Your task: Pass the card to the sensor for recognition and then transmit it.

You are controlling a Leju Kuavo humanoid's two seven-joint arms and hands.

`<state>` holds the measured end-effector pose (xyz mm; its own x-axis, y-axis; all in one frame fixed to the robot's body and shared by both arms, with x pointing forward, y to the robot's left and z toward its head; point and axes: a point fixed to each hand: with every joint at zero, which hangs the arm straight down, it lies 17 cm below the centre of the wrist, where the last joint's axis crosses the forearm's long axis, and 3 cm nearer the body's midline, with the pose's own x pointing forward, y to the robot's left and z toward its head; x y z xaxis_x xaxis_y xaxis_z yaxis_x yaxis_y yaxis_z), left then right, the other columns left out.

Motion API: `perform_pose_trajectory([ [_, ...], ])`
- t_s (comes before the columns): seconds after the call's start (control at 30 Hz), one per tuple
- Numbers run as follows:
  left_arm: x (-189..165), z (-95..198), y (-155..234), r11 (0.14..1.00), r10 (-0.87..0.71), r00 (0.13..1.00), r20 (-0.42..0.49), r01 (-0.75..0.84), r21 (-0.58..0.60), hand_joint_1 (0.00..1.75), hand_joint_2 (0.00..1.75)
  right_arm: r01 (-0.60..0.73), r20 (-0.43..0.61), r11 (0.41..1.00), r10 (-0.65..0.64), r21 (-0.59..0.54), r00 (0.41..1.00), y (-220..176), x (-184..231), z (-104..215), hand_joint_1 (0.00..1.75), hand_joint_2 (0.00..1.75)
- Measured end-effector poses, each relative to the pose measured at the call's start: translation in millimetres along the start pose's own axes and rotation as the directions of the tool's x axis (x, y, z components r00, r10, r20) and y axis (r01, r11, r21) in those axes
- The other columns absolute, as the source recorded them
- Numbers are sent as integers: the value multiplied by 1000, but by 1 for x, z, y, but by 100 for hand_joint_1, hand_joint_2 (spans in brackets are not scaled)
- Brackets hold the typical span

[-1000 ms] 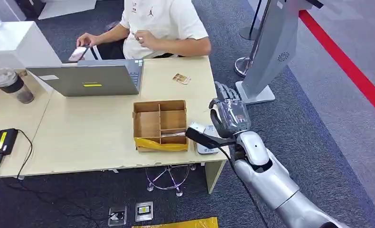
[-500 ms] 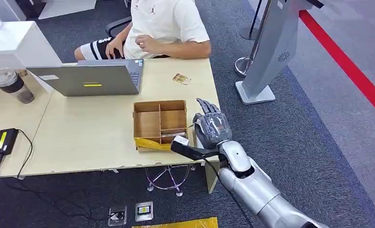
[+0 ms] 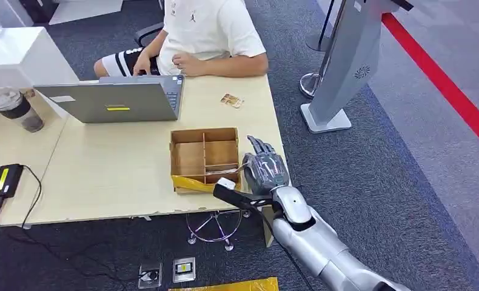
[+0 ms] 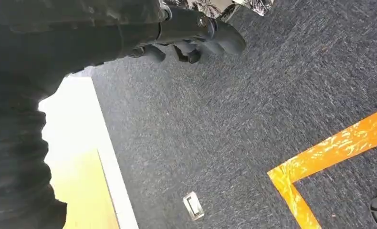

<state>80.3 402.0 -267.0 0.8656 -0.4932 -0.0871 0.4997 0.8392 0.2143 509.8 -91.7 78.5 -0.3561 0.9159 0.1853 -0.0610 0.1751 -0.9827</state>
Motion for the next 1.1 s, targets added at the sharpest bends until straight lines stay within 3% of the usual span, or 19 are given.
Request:
perform_pose_trajectory([
  [0.63, -2, 0, -1, 1000, 6, 1000, -12, -6, -1, 0, 175, 9, -62, 1000, -10, -17, 998, -13, -20, -7, 175, 175],
  [1.1, -2, 0, -2, 1000, 29, 999, -22, -29, -1, 0, 175, 21, -107, 999, -16, 47, 994, 14, -33, 1, 175, 175],
])
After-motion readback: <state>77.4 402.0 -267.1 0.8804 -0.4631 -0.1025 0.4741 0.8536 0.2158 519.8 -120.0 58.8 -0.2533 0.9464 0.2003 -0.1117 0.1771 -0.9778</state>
